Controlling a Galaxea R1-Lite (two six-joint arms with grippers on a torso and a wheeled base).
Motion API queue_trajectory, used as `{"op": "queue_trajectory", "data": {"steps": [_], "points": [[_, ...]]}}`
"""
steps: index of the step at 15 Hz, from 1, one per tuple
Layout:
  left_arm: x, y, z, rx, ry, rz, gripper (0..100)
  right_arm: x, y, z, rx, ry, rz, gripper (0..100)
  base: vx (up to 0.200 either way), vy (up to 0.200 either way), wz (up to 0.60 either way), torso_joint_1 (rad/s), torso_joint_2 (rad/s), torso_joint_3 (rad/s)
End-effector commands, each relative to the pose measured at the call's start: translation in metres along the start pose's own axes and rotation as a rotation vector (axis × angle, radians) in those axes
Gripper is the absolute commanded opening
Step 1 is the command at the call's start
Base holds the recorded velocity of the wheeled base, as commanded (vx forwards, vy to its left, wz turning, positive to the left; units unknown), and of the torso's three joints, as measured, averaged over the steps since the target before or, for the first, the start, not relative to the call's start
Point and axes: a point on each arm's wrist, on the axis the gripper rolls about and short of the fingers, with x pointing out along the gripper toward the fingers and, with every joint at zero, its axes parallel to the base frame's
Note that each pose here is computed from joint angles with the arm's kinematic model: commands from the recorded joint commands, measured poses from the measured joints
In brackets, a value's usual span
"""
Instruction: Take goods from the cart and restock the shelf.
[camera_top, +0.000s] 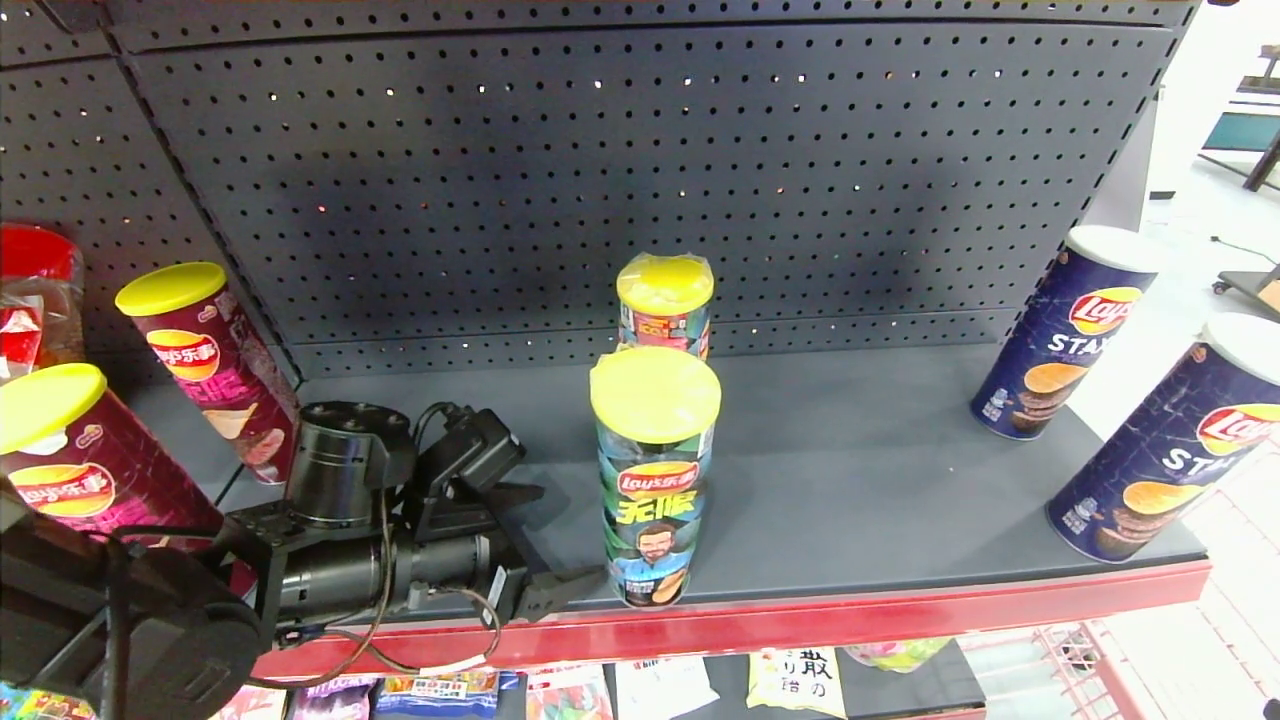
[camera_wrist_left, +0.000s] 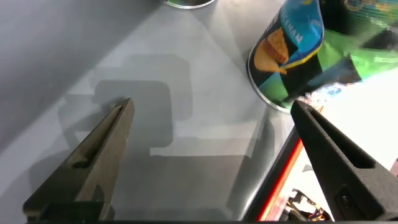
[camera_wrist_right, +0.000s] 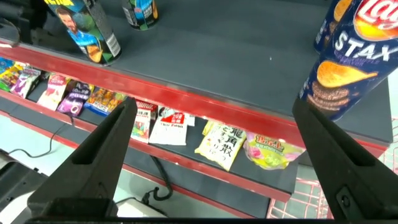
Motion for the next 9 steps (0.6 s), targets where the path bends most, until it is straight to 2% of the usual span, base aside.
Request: {"op": "queue_trajectory", "data": {"steps": [1, 2, 5, 6, 7, 8, 9], "points": [[-0.015, -0.003, 0.002, 0.004, -0.022, 0.013, 100, 0.000, 0.000, -0.007, -0.001, 0.009, 0.002, 100, 0.000, 0.000, 0.00, 0.000, 0.00, 0.000], [-0.030, -0.006, 0.000, 0.002, -0.033, 0.029, 100, -0.001, 0.000, -0.011, 0.000, 0.012, 0.001, 100, 0.000, 0.000, 0.00, 0.000, 0.00, 0.000], [-0.109, -0.023, -0.021, -0.013, -0.120, 0.176, 100, -0.007, 0.000, -0.030, -0.002, 0.019, -0.071, 100, 0.000, 0.000, 0.00, 0.000, 0.00, 0.000], [-0.122, -0.027, -0.026, -0.016, -0.135, 0.211, 100, -0.011, 0.001, -0.033, -0.003, 0.024, -0.078, 100, 0.000, 0.000, 0.00, 0.000, 0.00, 0.000], [-0.149, -0.038, -0.033, -0.026, -0.158, 0.302, 100, -0.021, 0.002, -0.040, 0.001, 0.055, -0.097, 100, 0.000, 0.000, 0.00, 0.000, 0.00, 0.000], [-0.171, -0.049, -0.039, -0.062, -0.156, 0.384, 100, -0.031, 0.003, -0.043, 0.005, 0.081, -0.146, 100, 0.000, 0.000, 0.00, 0.000, 0.00, 0.000], [-0.186, -0.057, -0.044, -0.098, -0.149, 0.429, 100, -0.036, 0.004, -0.044, 0.011, 0.097, -0.184, 100, 0.000, 0.000, 0.00, 0.000, 0.00, 0.000]]}}
